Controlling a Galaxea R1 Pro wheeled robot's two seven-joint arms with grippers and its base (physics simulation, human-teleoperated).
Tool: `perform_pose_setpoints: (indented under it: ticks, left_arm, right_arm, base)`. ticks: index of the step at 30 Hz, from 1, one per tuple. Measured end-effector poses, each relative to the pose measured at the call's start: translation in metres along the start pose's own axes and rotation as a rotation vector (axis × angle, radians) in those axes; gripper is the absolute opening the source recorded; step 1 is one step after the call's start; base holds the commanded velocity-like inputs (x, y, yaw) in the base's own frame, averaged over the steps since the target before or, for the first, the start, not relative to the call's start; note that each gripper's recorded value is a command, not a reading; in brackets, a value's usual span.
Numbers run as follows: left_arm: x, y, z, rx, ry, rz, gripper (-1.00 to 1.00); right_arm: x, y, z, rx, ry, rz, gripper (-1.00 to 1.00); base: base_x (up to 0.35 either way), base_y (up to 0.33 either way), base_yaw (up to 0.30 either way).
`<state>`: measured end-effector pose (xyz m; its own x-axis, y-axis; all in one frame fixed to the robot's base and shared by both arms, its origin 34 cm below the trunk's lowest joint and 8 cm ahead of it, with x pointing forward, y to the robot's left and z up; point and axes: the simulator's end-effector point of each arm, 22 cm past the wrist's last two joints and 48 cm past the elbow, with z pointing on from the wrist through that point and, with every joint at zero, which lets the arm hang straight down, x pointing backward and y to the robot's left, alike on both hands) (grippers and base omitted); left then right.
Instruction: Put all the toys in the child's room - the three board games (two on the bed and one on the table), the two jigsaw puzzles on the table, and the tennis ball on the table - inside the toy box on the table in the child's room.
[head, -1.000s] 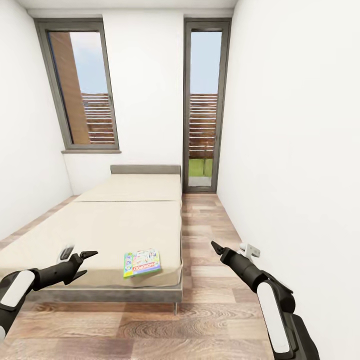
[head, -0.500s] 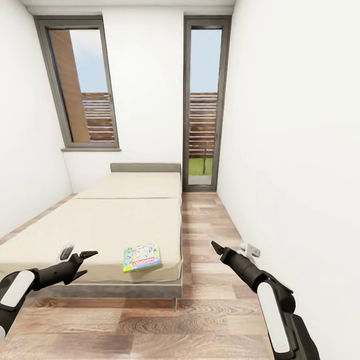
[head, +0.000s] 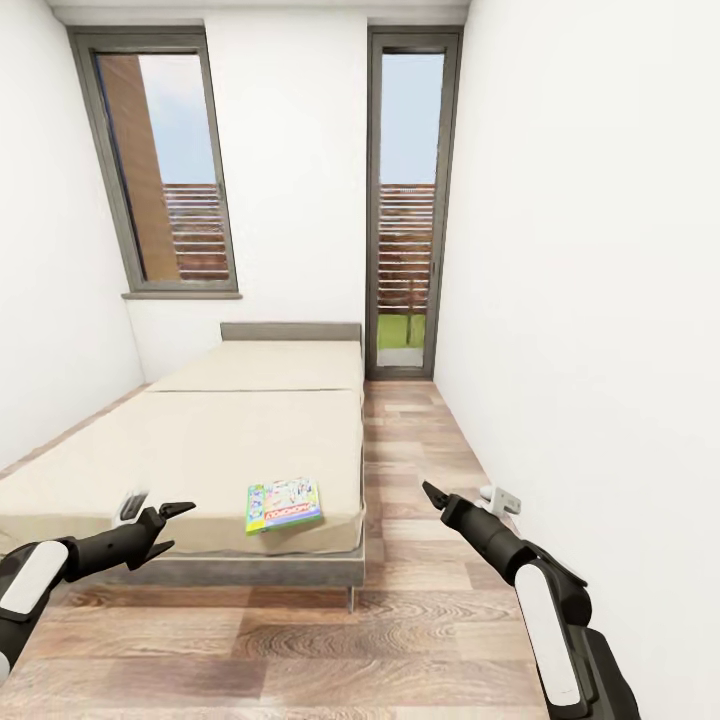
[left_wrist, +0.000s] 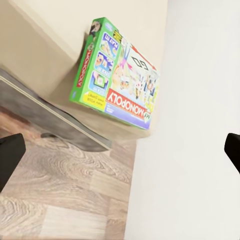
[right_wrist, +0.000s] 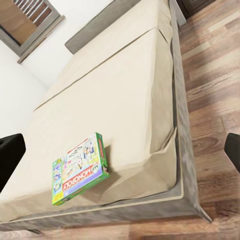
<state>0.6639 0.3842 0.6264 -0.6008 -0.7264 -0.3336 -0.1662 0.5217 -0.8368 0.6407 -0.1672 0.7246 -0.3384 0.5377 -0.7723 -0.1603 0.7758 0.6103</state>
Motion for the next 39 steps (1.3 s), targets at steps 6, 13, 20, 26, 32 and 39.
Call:
perform_pose_setpoints:
  ticks: [6, 13, 20, 26, 32, 39]
  left_arm:
    - [0.006, 0.006, 0.004, 0.023, -0.001, -0.018, 1.0]
    - [0.012, 0.007, 0.007, 0.082, -0.011, -0.06, 1.0]
    - [0.022, 0.018, 0.012, 0.095, -0.001, -0.071, 1.0]
    - [0.029, 0.027, 0.014, 0.109, 0.0, -0.07, 1.0]
    - [0.034, 0.033, 0.015, 0.135, -0.004, -0.07, 1.0]
    - [0.031, 0.025, 0.012, 0.174, -0.007, -0.067, 1.0]
  right_arm:
    - [0.011, -0.007, -0.001, 0.0, 0.003, -0.001, 1.0]
    - [0.027, -0.016, -0.002, -0.002, 0.015, 0.003, 1.0]
    - [0.04, -0.021, -0.003, -0.014, 0.013, 0.012, 1.0]
    - [0.052, -0.029, -0.004, -0.013, 0.013, 0.012, 1.0]
    - [0.063, -0.036, -0.005, -0.014, 0.01, 0.013, 1.0]
    - [0.062, -0.035, -0.005, -0.016, 0.007, 0.012, 1.0]
  base:
    - [0.0, 0.0, 0.0]
    - [0.0, 0.0, 0.0]
    - [0.0, 0.0, 0.0]
    - [0.0, 0.0, 0.0]
    - [0.0, 0.0, 0.0]
    - [0.0, 0.0, 0.0]
